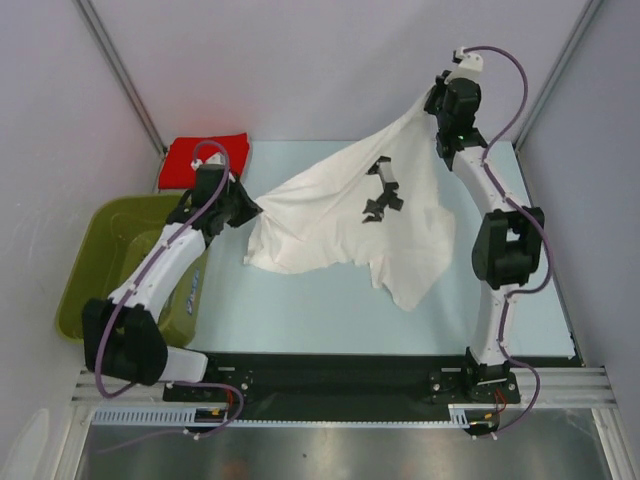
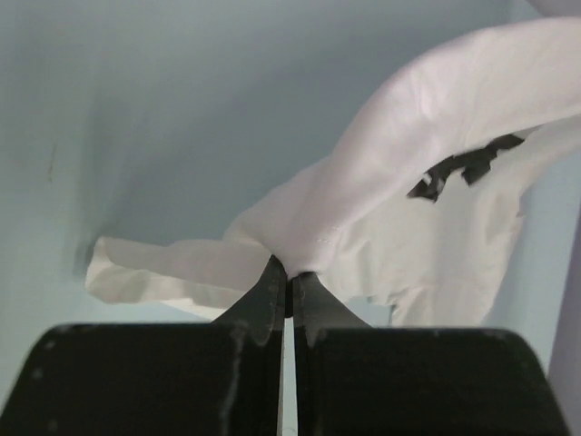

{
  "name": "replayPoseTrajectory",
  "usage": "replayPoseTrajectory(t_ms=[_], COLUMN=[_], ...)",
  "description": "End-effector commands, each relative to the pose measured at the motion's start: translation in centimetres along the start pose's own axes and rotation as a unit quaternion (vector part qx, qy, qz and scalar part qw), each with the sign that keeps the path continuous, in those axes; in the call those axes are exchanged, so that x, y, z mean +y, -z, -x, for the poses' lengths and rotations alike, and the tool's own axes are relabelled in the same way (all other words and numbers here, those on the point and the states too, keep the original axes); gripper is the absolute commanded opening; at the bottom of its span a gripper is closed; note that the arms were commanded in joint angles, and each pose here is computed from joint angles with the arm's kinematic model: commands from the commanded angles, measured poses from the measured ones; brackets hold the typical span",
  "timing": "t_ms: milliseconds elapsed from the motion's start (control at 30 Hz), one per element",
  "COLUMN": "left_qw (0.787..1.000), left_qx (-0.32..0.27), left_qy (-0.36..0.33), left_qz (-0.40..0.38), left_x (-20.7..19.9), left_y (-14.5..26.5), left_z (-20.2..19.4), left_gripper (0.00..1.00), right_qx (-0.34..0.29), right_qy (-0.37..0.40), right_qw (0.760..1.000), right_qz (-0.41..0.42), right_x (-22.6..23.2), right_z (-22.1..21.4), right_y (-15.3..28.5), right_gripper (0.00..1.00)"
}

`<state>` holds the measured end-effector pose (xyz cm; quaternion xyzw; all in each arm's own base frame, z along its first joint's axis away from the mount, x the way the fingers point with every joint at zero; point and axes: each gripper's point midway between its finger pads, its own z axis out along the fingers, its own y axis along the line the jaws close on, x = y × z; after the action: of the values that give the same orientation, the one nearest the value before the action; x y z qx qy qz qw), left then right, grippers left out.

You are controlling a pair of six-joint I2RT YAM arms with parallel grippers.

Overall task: Fold and stack the t-shirts
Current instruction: Flatten the tshirt out

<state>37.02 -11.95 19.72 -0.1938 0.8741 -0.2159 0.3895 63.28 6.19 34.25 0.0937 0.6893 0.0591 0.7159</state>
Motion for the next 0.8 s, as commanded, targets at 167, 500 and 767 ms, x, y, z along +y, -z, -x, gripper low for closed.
replayPoseTrajectory(t_ms=[167, 500, 767], left_qw=[0.997, 0.981, 0.985], left_qx=[-0.023, -0.001, 0.065], left_qy=[-0.051, -0.098, -0.043], left_qz=[0.060, 0.165, 0.154], left_x=[2.2, 4.6, 7.1], left_y=[-6.7, -4.5, -0.8], left_z=[3.7, 5.2, -2.0], left_gripper=[0.03, 0.75, 0.63], right_qx=[-0.011, 0.216, 0.400], right_qy=[0.002, -0.022, -0.032], right_qw=[1.000, 0.972, 0.912], right_qz=[-0.001, -0.086, -0.090], right_x=[2.2, -0.5, -0.6], right_z=[1.0, -7.6, -13.1], right_y=[-4.0, 1.2, 14.6], right_gripper=[0.01, 0.84, 0.99])
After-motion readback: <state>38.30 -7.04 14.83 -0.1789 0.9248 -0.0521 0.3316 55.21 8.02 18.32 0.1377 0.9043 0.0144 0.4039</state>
